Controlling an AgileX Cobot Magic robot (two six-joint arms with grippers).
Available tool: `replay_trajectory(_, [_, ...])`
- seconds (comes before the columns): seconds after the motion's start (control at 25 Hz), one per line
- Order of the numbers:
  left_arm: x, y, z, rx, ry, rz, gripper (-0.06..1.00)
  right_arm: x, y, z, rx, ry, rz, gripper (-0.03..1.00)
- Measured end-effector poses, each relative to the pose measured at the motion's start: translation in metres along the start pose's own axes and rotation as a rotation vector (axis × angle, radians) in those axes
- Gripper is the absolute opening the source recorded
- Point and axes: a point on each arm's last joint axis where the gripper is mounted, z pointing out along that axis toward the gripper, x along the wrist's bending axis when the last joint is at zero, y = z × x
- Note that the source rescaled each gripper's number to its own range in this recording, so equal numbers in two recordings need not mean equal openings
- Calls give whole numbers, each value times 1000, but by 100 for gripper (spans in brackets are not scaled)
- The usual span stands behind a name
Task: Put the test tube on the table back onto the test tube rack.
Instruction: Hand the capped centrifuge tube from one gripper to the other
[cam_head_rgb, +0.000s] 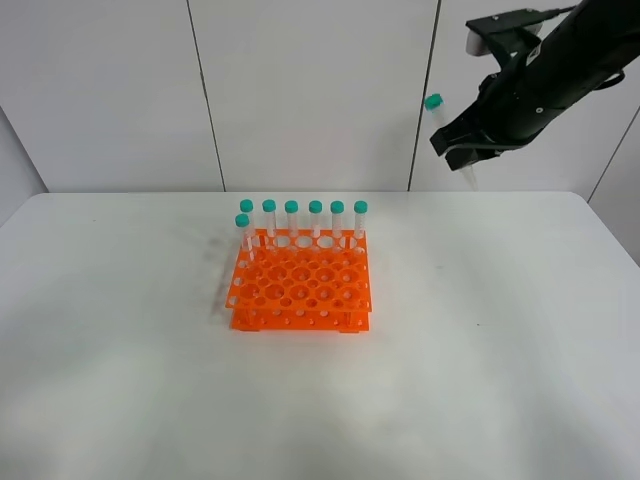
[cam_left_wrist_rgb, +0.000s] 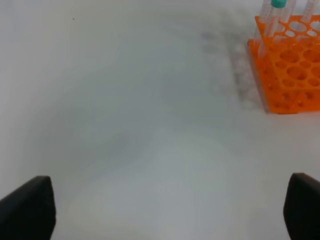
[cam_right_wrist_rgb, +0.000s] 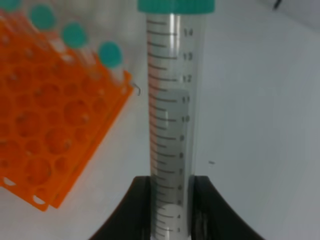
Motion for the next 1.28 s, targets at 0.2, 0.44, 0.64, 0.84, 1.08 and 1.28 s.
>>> replay_trajectory(0.2, [0,0,0,0,0,0,100,11,-43,-16,-189,-98,-116,3])
replay_trajectory(0.44, [0,0,0,0,0,0,100,42,-122,-23,-414,-80,-103,3])
replay_trajectory(0.64, [0,0,0,0,0,0,100,83,-154,-49,-515,68,-145,3])
replay_trajectory(0.84, [0,0,0,0,0,0,100,104,-176,-73,-564,210,-168,3])
replay_trajectory(1.08, [0,0,0,0,0,0,100,104,-195,-87,-501,240,-244,3])
replay_trajectory(1.28, [0,0,0,0,0,0,100,101,-209,-102,-502,234,-305,3])
